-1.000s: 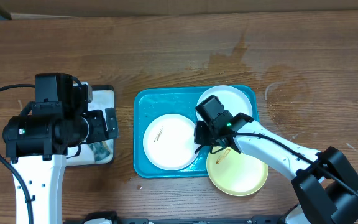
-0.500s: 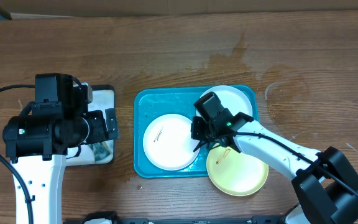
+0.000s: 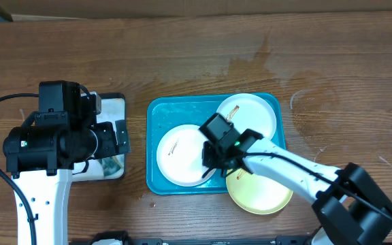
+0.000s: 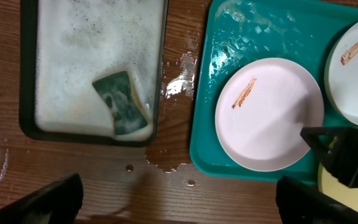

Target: Clean dirty plates on tray and stack at the side

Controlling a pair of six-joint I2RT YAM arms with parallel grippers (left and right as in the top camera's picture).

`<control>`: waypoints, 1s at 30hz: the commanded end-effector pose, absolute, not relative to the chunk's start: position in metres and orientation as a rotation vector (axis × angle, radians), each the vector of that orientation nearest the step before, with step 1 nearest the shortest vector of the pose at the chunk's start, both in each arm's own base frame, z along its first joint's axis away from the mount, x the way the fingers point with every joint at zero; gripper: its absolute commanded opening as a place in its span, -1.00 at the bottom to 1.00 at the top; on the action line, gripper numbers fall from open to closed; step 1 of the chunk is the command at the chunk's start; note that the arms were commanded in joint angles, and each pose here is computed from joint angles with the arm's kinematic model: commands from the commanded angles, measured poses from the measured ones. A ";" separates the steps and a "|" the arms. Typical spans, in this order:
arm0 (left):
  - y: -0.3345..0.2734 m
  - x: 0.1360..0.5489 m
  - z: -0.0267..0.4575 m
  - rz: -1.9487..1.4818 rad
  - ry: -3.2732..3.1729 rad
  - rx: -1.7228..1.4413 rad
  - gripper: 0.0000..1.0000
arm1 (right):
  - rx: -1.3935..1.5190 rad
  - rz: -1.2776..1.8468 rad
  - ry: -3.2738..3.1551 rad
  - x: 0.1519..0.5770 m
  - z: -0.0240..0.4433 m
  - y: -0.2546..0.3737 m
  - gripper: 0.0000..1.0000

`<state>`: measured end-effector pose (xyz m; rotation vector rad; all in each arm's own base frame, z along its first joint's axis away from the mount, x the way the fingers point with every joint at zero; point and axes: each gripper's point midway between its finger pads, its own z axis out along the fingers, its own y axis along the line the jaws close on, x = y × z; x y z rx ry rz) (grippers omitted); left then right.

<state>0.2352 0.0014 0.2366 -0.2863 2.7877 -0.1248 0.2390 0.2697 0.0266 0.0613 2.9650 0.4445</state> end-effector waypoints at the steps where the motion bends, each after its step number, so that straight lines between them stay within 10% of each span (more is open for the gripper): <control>1: 0.003 0.238 0.242 -0.115 2.769 -0.306 0.99 | 0.078 0.386 2.929 0.240 0.022 0.271 -0.67; 30: 0.007 0.236 0.240 -0.085 2.779 -0.313 0.99 | 0.135 0.221 2.965 0.236 0.025 0.249 -0.47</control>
